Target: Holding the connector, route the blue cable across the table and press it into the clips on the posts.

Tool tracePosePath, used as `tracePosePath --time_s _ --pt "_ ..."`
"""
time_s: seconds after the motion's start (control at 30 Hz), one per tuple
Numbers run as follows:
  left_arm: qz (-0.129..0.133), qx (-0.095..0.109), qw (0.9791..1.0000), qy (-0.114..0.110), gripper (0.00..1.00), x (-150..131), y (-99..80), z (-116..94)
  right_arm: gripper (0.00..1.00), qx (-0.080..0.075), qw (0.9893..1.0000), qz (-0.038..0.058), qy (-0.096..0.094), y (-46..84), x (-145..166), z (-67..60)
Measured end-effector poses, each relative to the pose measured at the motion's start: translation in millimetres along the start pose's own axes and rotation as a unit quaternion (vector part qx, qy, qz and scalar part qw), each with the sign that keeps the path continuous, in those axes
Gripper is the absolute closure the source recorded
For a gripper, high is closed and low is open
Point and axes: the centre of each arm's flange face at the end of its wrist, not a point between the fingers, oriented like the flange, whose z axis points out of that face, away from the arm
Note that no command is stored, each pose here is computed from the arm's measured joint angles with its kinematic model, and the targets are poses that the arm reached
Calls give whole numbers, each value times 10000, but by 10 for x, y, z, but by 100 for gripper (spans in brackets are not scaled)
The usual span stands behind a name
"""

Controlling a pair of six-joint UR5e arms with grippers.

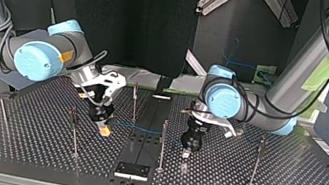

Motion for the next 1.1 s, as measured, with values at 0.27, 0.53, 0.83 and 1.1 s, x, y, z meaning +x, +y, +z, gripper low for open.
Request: tracePosePath --time_s 0.27,0.53,0.83,1.1 --pt "185 -221 9995 127 42 -34 -42 -93 100 -6 10000 -45 1 10 6 -2" --pt "211 -533 9979 286 0 -187 -68 -365 100 -45 9999 -95 78 38 119 -59" --pt "261 -461 9967 615 0 -130 -197 -707 100 -93 9997 -128 194 66 292 -157" --pt "217 -225 9965 773 0 -206 -422 -1058 100 -124 9997 -123 187 92 302 -180"
